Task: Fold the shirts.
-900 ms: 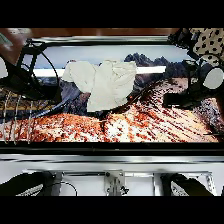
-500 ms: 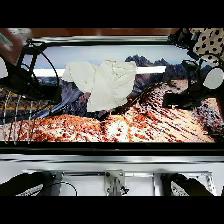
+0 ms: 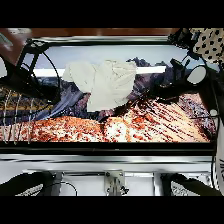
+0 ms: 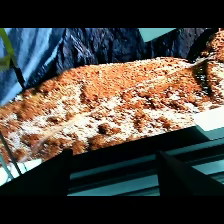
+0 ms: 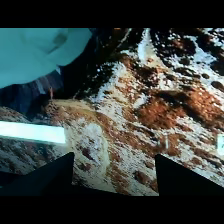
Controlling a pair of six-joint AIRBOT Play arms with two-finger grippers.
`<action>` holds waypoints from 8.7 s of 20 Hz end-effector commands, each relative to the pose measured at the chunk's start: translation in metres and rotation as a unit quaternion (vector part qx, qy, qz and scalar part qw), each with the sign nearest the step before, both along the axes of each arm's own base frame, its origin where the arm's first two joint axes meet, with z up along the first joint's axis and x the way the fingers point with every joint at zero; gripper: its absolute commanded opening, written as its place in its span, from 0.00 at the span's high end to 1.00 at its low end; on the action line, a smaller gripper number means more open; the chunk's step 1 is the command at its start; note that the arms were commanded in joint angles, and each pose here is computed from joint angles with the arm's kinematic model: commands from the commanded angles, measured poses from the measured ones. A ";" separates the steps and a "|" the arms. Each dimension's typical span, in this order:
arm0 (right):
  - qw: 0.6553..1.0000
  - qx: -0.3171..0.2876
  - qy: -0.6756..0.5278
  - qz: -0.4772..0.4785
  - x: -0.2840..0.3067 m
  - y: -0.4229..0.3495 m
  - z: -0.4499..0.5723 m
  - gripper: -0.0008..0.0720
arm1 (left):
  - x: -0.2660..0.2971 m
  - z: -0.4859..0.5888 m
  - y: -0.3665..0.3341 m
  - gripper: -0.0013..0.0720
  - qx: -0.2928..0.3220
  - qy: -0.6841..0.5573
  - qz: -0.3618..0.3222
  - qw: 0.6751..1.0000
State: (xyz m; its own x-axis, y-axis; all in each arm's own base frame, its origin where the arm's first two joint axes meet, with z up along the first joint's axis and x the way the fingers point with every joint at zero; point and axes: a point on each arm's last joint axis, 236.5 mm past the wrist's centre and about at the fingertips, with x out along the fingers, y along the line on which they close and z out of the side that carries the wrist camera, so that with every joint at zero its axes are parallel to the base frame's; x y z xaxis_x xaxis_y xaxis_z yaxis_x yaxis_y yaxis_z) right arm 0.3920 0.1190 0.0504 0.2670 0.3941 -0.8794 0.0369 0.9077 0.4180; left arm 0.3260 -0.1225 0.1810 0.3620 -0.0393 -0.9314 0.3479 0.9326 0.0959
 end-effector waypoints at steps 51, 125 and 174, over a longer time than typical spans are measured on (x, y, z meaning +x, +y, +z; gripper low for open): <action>0.972 -0.045 -0.227 -0.051 0.011 -0.113 0.225 0.12 | -0.214 -0.138 -0.275 0.90 -0.255 0.189 -0.314 0.895; 0.990 0.042 0.025 0.135 0.082 0.125 -0.054 0.06 | 0.123 -0.184 -0.156 0.90 -0.313 -0.020 -0.072 0.947; 0.851 0.027 -0.523 0.048 0.028 0.048 0.319 0.89 | 0.074 0.223 -0.154 0.90 -0.399 -0.414 -0.157 0.803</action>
